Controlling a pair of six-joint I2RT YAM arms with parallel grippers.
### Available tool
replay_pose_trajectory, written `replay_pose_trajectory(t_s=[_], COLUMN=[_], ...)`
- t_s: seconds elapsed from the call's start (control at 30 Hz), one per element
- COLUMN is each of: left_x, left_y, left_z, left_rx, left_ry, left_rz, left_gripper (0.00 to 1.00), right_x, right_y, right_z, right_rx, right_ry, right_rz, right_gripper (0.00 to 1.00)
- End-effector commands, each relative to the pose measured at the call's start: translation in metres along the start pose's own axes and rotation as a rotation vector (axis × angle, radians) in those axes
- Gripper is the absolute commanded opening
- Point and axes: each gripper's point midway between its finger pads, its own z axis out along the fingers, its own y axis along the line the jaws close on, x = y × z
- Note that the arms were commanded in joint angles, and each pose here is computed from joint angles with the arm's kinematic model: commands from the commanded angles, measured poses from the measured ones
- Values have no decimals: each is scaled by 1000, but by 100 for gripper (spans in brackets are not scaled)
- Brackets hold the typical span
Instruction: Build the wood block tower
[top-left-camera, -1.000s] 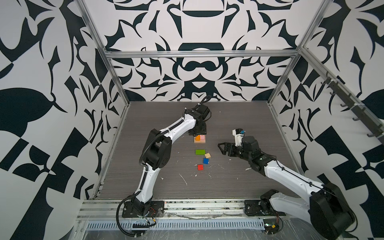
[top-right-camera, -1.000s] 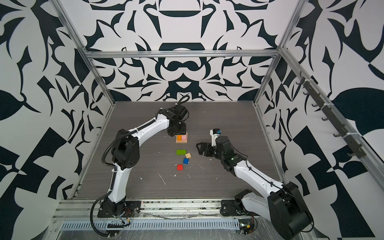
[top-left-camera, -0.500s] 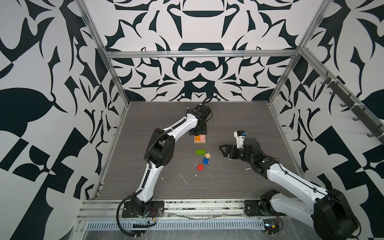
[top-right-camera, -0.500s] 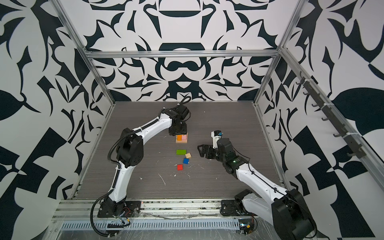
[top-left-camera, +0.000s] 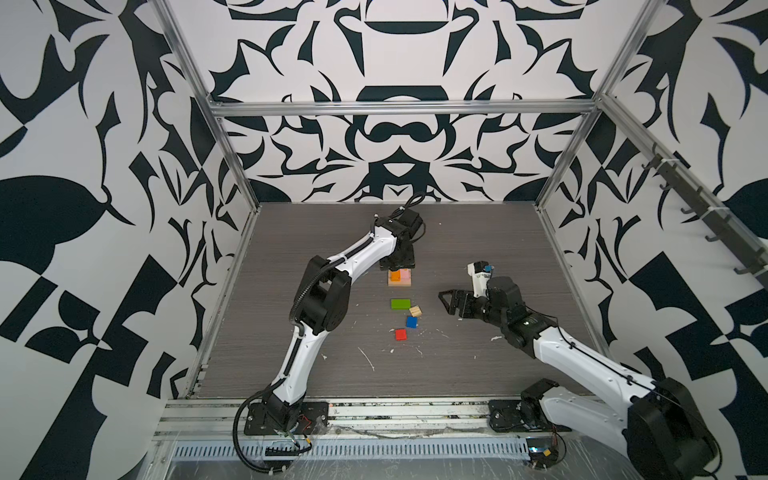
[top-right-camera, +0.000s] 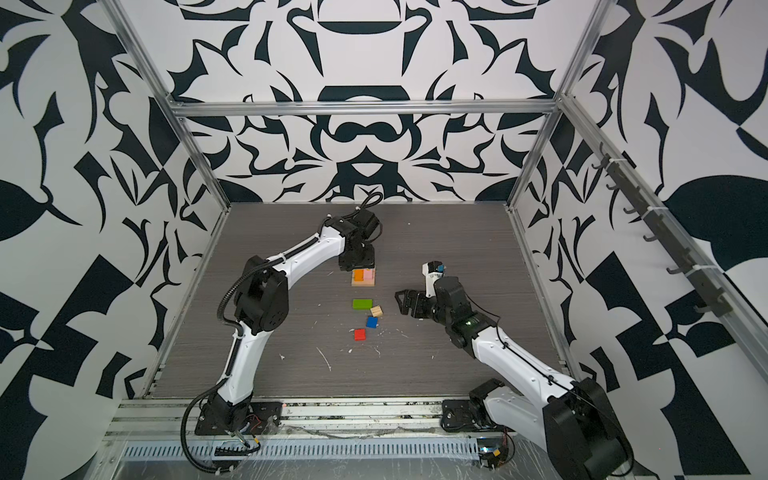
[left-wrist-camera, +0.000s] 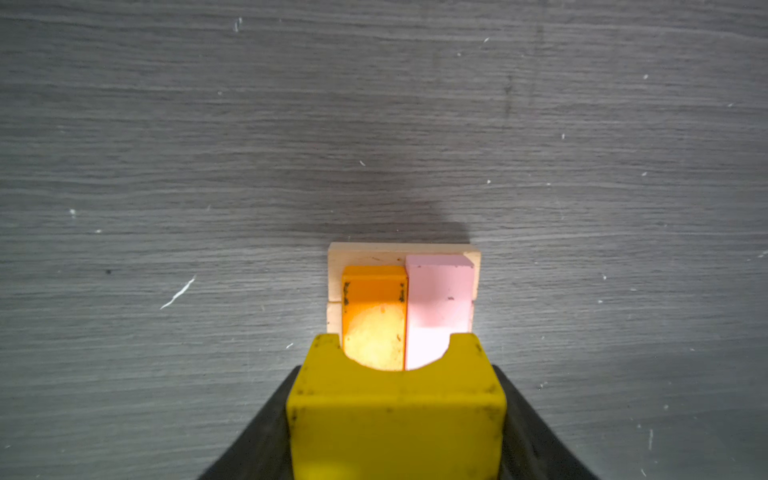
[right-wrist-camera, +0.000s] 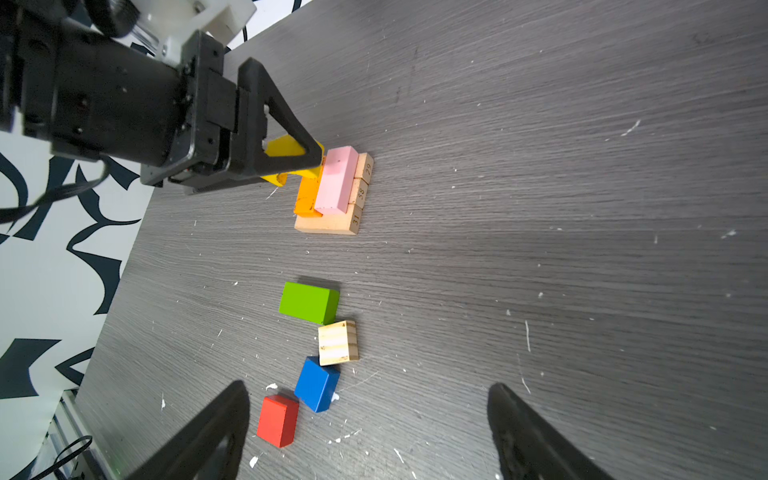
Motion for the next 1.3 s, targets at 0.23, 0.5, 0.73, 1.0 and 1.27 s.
replay_pose_trajectory(t_s=[0.23, 0.5, 0.73, 1.0, 1.27], left_x=[4, 4, 5, 6, 9], left_y=[0, -2, -2, -1, 2], left_z=[12, 15, 17, 19, 22], left_rx=[-6, -1, 3, 1, -13], left_ry=[34, 37, 39, 38, 45], left_rz=[-17, -18, -19, -19, -16], left_gripper=[47, 47, 47, 48, 49], right_x=[-3, -3, -3, -3, -3], right_y=[4, 3, 4, 3, 3], right_z=[-2, -2, -1, 0, 1], right_rx=[-11, -8, -10, -7, -10], right_ry=[-20, -20, -18, -14, -11], right_rz=[-27, -27, -28, -27, -25], right_gripper=[93, 93, 93, 93, 93])
